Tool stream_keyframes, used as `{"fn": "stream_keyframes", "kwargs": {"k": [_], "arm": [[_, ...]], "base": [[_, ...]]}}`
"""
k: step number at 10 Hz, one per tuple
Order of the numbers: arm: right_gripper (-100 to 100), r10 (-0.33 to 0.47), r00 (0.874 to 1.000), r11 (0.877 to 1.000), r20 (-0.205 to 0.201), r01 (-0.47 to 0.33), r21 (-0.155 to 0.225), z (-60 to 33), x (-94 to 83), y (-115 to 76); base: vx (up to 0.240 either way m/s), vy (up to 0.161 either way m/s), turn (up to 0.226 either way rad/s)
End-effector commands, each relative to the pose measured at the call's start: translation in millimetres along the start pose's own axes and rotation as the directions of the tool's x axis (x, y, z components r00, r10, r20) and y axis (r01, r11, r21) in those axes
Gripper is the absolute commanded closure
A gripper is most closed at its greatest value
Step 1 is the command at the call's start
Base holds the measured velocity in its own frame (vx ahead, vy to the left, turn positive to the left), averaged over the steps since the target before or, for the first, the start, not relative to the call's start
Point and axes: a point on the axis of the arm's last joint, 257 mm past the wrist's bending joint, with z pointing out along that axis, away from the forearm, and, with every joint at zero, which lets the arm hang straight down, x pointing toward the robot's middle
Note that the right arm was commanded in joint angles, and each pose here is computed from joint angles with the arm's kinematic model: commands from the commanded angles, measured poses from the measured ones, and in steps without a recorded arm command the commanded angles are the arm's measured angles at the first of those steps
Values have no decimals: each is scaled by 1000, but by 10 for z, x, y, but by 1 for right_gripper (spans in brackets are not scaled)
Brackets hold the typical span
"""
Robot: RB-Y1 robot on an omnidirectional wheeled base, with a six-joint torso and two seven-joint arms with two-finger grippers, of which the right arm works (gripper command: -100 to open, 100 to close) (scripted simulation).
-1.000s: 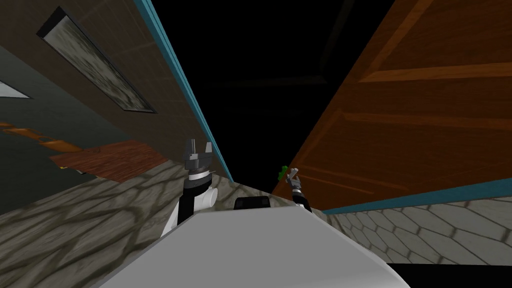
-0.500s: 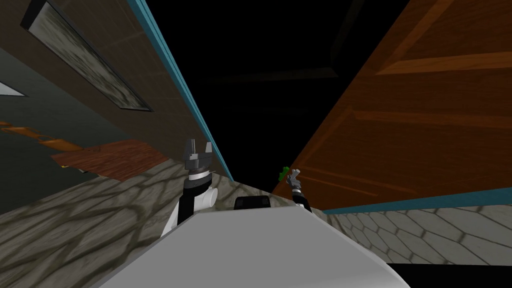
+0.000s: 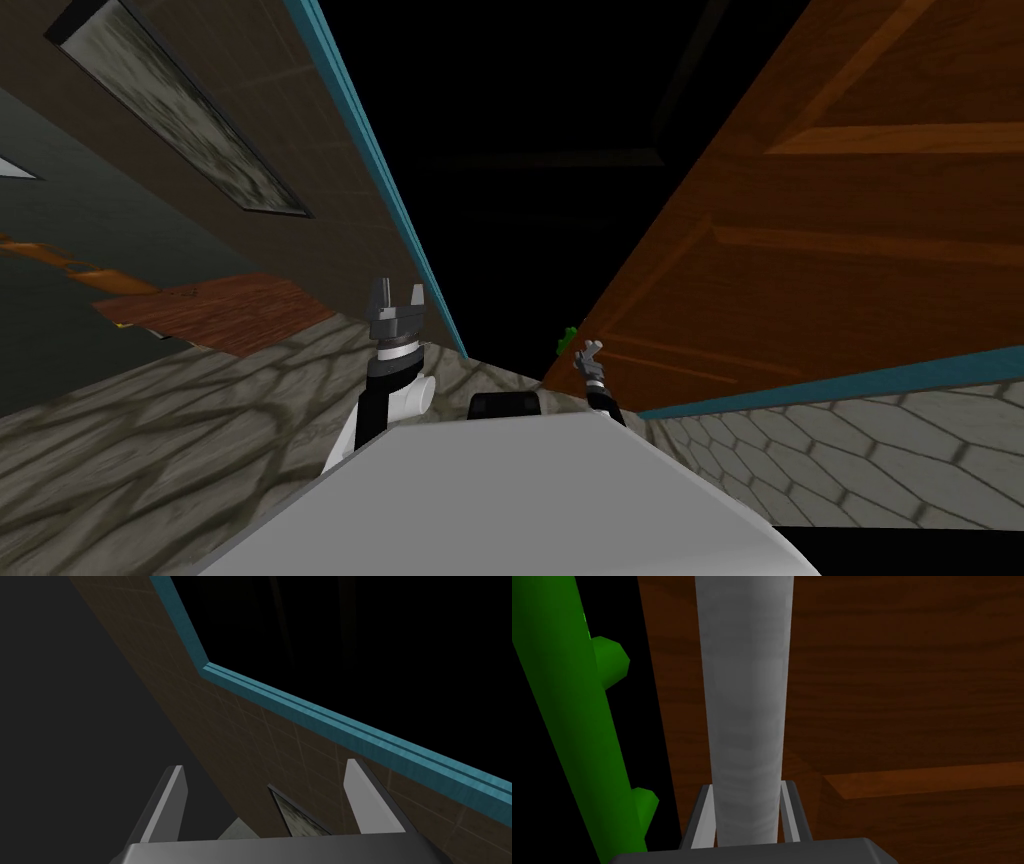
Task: Pull the door open
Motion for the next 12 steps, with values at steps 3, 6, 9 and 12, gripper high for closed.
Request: {"fn": "stream_keyframes", "kwargs": {"k": [3,6,9,12], "arm": [[100,-39,998,998,42,41,-40,-187,-129,326],[100,-59,996,996,66,63,-58,-286,-199,491],[100,-57,996,997,64,60,-57,-280,-190,481],[100,-68,995,995,78,73,-67,-334,-231,570]], "base": [[-111,-24,-73],[-123,10,-45],[-36,15,-27],[-12,-2,9]]}}
